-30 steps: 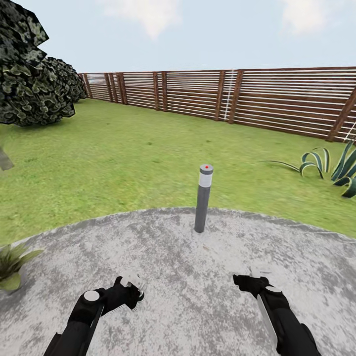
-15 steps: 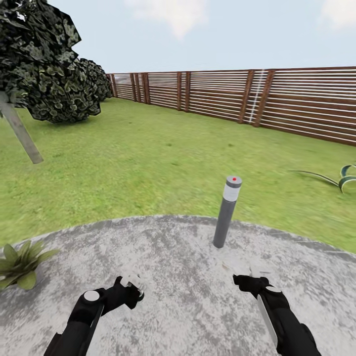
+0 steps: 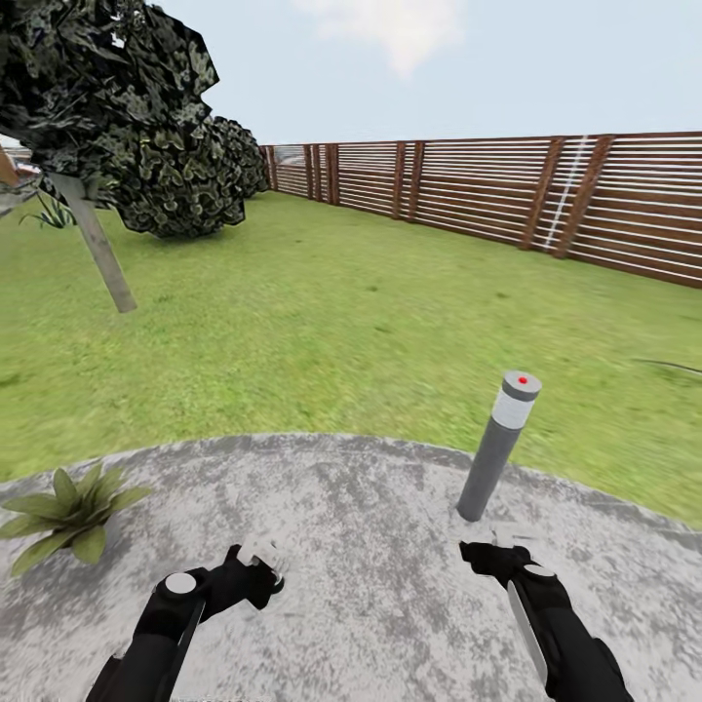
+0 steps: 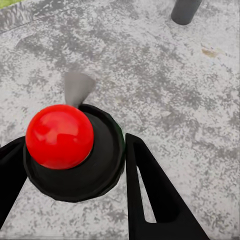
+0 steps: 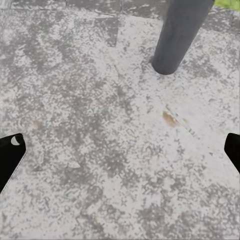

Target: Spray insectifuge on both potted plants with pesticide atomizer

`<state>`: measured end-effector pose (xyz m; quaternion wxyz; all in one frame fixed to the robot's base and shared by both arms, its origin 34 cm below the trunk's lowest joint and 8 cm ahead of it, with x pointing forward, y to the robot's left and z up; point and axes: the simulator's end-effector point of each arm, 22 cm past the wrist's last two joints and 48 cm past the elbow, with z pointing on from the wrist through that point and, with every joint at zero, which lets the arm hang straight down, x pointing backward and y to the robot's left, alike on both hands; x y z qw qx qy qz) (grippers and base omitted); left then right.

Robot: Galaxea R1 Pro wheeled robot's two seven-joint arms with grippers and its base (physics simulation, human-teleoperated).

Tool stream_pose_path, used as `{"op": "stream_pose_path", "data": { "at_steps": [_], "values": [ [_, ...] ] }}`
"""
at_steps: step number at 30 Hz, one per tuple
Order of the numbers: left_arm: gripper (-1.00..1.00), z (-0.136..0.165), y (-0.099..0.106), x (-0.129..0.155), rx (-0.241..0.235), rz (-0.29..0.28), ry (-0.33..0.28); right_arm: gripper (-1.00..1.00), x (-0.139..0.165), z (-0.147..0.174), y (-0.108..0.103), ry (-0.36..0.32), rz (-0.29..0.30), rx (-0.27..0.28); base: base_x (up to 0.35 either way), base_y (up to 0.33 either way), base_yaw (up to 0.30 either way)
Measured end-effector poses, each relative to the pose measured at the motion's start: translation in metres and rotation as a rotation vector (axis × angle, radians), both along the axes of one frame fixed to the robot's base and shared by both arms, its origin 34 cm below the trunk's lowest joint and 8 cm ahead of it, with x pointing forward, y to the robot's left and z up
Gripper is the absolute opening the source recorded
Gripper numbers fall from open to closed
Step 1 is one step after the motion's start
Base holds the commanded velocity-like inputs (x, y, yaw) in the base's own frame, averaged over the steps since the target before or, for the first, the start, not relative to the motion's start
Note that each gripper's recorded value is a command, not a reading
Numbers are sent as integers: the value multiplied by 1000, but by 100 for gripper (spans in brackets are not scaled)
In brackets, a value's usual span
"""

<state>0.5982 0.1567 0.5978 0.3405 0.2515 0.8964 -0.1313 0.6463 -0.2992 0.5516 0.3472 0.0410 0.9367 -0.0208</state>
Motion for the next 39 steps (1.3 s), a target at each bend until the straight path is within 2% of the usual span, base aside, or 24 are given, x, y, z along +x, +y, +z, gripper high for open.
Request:
{"op": "stream_pose_path", "data": {
  "at_steps": [21,30,39],
  "values": [
    [-100,0,-1,0,0,-2,-2,100,0,0,-1,1,-1,-1,9,-3,258],
    [-100,1,-1,0,0,-2,-2,100,0,1,-1,-1,-1,-2,257,-139,258],
    [-100,1,-1,0,0,-2,-2,100,0,0,-1,0,-1,-2,311,-18,258]
  ]
}}
